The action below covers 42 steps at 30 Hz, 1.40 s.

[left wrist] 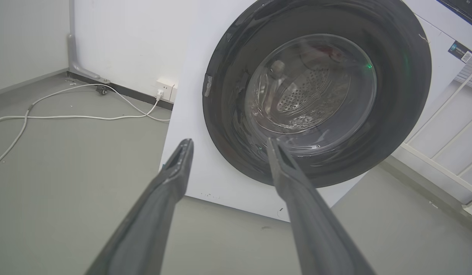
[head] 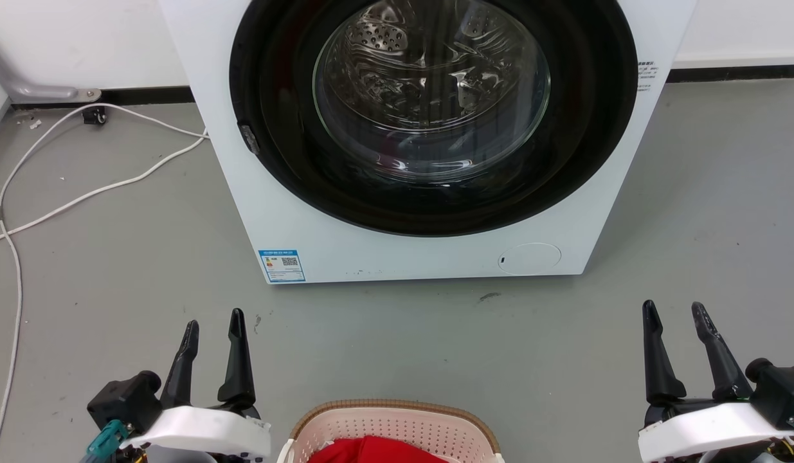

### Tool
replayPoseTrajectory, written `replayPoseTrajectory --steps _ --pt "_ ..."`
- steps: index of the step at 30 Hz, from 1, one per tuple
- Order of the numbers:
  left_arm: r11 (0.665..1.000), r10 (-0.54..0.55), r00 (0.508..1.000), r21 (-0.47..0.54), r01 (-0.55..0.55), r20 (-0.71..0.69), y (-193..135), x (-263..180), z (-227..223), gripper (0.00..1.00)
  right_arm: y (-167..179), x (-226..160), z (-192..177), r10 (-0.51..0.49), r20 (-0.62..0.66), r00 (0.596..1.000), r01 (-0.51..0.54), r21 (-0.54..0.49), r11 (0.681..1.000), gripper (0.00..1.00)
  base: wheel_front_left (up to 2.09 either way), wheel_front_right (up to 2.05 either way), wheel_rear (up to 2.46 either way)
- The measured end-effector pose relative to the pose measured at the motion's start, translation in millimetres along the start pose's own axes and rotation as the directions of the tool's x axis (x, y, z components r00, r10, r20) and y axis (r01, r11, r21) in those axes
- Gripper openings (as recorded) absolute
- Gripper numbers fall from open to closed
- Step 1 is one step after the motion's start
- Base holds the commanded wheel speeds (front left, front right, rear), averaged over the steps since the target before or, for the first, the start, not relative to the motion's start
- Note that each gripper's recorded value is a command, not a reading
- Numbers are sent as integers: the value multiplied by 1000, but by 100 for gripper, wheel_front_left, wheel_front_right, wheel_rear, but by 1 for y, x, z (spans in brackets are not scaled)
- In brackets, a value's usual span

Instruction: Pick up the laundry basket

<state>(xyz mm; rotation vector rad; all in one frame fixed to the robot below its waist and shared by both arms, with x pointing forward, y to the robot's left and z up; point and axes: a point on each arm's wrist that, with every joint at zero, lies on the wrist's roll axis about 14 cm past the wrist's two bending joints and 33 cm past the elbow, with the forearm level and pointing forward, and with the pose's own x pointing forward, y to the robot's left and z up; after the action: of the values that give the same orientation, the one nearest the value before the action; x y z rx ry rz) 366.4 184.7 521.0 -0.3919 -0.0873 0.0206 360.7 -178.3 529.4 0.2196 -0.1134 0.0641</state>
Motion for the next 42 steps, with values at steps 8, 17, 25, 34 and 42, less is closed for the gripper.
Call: replayPoseTrajectory --steps 8,17,25,34,42 --pt "997 -13 1000 71 13 3 -2 -2 -1 100 2 -2 1 15 6 1000 -14 -76 997 100 0 0 0" --pt "989 -26 1000 147 25 8 -4 -4 -3 100 5 -3 3 31 17 999 -28 -150 988 100 0 0 0" --pt "977 -37 999 212 33 16 -7 -5 -2 100 8 -4 5 51 27 998 -44 -213 976 100 0 0 0" --pt "960 -52 998 276 44 22 -9 -7 -3 100 12 -5 6 73 32 997 -61 -276 959 100 0 0 0" --pt "943 -62 998 328 50 28 -11 -8 -3 100 11 -6 7 77 39 996 -61 -310 949 100 0 0 0"
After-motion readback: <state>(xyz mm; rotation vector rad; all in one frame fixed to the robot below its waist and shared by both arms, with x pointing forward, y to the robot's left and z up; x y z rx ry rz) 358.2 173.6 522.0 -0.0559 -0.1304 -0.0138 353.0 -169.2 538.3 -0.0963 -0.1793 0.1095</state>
